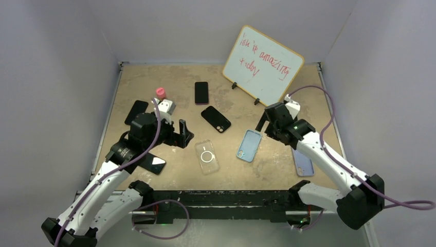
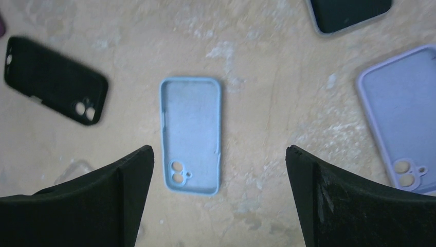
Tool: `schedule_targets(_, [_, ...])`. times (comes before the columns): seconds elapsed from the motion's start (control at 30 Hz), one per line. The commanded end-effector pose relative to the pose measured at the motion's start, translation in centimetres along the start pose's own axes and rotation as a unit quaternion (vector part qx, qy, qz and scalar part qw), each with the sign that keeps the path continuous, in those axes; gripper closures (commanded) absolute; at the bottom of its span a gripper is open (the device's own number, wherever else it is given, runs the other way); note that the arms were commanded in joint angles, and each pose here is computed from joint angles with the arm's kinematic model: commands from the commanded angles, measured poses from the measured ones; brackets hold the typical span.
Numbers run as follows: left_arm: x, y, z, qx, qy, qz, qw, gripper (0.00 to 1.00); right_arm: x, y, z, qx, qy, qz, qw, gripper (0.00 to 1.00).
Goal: Put the phone into the phone case
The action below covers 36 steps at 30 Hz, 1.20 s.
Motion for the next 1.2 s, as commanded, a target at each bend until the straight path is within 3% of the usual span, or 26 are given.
schedule_targets(0.0, [1.1, 0.4, -1.8, -0.034, -0.027, -0.018, 0.999, 0.0, -1.4, 0.0, -4.1, 0.018, -0.132, 0.074, 0.988, 0.01])
schedule_targets(0.17, [1.5, 0.5, -1.7, -0.04, -0.027, -0.023, 0.999, 0.0, -5.4, 0.1, -5.6, 0.076, -0.11, 0.082, 0.988, 0.01])
schedule_targets(0.37, [2.1, 0.4, -1.8, -0.046, -0.054, -0.02, 0.997, 0.0, -9.4, -2.8, -7.9, 0.067, -0.061, 0.101, 0.991, 0.01])
schedule_targets(1.17, [2.1, 1.1, -0.8, -0.035, -0.059, -0.044, 0.997, 0.0, -14.1, -8.1, -12.3, 0.023, -0.01, 0.059, 0.998, 0.01])
Point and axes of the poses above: each gripper's point midway between its finger pads, its own x axis back along the fingers, its own y axis along the line the jaws close on, z = x × y, the point moved 6 cm from there along x, back along the fingers, and after that the axes turned 9 degrees about -x, right-handed, at the moved point
